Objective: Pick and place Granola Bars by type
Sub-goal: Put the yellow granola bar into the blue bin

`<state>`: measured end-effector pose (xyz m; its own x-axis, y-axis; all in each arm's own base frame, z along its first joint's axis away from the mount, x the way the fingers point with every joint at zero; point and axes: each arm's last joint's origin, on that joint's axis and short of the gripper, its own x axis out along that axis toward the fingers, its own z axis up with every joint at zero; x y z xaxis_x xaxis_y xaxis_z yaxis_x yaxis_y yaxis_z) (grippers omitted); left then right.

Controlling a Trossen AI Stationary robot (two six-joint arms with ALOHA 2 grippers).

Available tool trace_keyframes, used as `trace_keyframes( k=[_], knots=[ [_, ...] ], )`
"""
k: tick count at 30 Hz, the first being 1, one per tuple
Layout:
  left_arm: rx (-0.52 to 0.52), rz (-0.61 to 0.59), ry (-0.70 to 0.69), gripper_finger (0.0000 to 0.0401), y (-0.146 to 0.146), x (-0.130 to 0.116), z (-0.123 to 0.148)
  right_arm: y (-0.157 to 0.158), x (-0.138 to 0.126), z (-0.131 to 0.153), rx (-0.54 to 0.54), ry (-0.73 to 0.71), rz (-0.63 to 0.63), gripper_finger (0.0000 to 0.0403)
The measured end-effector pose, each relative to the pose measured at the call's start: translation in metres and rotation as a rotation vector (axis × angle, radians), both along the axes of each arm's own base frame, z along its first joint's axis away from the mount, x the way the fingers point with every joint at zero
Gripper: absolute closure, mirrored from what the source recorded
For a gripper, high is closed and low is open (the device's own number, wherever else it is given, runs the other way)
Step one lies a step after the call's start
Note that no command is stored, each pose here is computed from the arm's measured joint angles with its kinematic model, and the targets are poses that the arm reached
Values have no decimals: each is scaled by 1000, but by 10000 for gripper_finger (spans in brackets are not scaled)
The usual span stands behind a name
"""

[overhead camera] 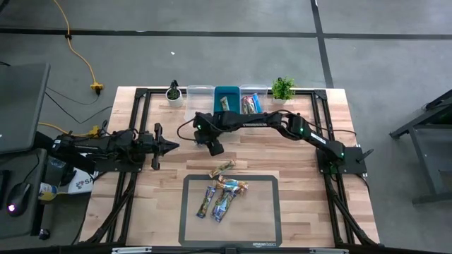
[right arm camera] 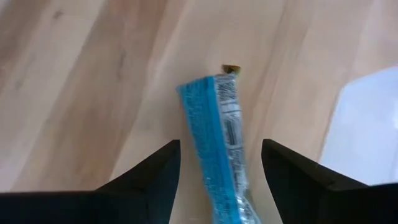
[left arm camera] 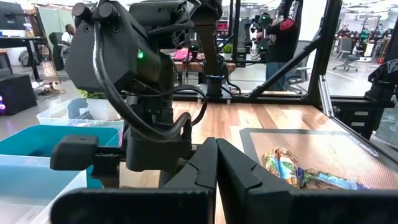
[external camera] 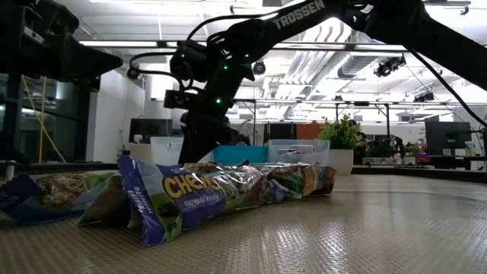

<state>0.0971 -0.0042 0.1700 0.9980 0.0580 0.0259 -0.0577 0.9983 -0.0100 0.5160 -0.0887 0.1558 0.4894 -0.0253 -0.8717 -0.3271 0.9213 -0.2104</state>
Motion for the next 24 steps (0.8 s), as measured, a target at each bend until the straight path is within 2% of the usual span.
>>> trace_keyframes(
  k=[6,18,24],
  knots=[
    [0,0,0,400,0,0,0,0,0,-5,65,10,-4,194],
    [0,-4,0,400,0,0,0,1,1,-16,60,41,-30,195],
    [0,-3,0,400,0,0,0,1,0,-18,49,53,-46,222]
  ],
)
